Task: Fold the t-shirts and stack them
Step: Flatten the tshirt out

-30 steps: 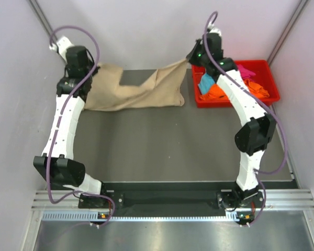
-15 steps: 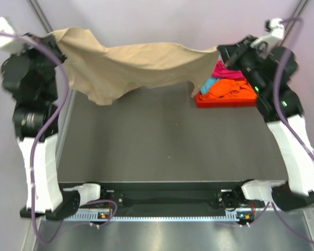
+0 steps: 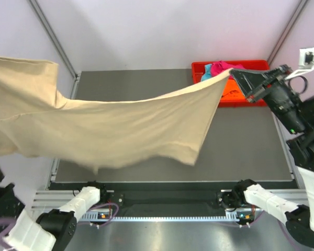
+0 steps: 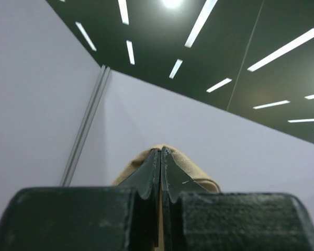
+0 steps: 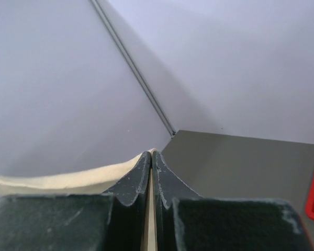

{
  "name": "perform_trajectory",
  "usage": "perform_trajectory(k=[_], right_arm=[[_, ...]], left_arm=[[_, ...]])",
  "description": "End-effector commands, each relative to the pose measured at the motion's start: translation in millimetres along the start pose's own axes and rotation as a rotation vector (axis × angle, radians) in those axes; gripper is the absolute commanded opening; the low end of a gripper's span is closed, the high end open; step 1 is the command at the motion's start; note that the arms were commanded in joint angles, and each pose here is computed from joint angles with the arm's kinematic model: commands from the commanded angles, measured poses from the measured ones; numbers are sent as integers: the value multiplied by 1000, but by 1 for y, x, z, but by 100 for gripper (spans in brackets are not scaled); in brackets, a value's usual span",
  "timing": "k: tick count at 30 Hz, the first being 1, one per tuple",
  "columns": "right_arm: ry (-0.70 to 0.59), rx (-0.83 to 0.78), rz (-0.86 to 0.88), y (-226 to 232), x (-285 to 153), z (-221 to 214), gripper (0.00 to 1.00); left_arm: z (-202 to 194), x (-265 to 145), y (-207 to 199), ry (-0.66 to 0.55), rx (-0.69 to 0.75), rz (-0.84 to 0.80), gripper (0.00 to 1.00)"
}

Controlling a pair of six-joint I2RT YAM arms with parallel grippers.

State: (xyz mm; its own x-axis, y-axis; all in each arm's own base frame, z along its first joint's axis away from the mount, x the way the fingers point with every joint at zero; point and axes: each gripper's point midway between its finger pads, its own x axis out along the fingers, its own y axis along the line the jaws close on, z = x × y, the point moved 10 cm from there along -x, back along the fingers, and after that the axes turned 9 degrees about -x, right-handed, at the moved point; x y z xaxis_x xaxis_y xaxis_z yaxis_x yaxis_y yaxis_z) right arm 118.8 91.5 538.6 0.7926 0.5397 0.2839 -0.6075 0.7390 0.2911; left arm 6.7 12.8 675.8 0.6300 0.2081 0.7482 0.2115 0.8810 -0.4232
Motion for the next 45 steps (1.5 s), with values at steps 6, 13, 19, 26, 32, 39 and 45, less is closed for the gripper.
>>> perform_trajectory(k=[6, 13, 19, 26, 32, 39, 45], right_arm=[[288, 105, -83, -49, 115, -116, 0], [523, 41, -253, -123, 196, -253, 0], [561, 16, -351, -193, 265, -315, 0], [570, 1, -406, -238, 302, -328, 0], [557, 21, -398, -261, 305, -335, 0], [587, 27, -402, -268, 301, -340, 0], [558, 38, -416, -270, 296, -325, 0]], left_arm=[[-248, 38, 85, 501, 242, 257, 0], [-431, -6, 199, 757, 315, 429, 0], [-537, 2, 282, 834, 283, 479, 0], [-599, 25, 330, 872, 236, 454, 0], [-610, 37, 338, 861, 176, 445, 0], [-598, 31, 322, 909, 69, 443, 0], [-540, 51, 291, 805, 70, 437, 0]])
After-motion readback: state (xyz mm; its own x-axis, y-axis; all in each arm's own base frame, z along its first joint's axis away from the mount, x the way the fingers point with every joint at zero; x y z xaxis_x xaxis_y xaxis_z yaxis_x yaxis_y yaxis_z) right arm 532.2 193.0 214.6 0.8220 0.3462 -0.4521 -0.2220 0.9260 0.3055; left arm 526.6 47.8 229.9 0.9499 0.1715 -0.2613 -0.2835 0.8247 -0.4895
